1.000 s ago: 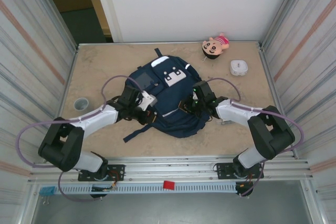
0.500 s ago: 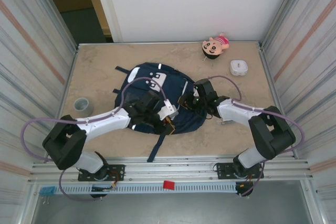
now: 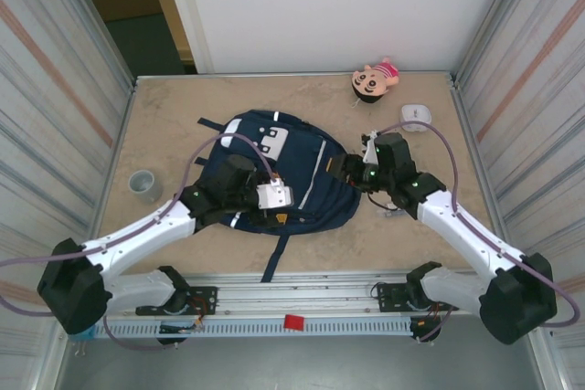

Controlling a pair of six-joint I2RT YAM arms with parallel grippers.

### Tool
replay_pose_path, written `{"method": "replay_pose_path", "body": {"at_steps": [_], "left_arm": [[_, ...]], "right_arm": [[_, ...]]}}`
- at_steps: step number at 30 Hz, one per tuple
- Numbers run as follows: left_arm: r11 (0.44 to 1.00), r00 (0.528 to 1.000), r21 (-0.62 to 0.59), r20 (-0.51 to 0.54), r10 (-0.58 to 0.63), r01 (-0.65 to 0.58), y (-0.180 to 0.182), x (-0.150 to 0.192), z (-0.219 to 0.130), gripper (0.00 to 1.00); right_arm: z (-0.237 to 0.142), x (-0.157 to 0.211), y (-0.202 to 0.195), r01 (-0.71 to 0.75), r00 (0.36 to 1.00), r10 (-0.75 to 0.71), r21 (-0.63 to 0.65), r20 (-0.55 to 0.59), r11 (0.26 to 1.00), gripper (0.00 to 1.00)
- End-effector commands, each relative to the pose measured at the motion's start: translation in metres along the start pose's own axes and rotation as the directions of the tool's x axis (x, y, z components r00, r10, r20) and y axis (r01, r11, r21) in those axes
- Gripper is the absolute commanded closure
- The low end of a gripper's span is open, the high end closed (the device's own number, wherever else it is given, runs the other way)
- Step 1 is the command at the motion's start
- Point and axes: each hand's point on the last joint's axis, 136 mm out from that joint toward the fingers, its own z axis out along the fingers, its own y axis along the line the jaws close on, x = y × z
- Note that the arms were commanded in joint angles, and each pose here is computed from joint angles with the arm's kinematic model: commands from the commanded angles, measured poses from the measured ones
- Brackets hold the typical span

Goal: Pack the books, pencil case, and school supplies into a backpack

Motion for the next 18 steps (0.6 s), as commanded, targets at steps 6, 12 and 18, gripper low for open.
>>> {"method": "replay_pose_path", "body": {"at_steps": [6,12,18], "left_arm": [[0.992,0.982,0.077,-0.148,0.113,-0.103,-0.022,0.038,0.021,0.23],[0.992,0.956,0.04,-0.265,0.129,-0.123,-0.018,0.064,0.038,0.29],[0.986,0.942,-0.054,-0.307,0.133,-0.156,-0.008,0.07,0.051,0.44]], "right_arm": [[-0.008,0.028,-0.028,-0.02,0.998,0.024,0.06,-0.054,0.998,0.48],[-0.006,0.029,-0.028,-0.016,0.998,0.02,0.058,-0.059,0.998,0.49],[-0.007,0.027,-0.026,-0.007,0.999,0.009,0.045,-0.048,0.999,0.49]]}}
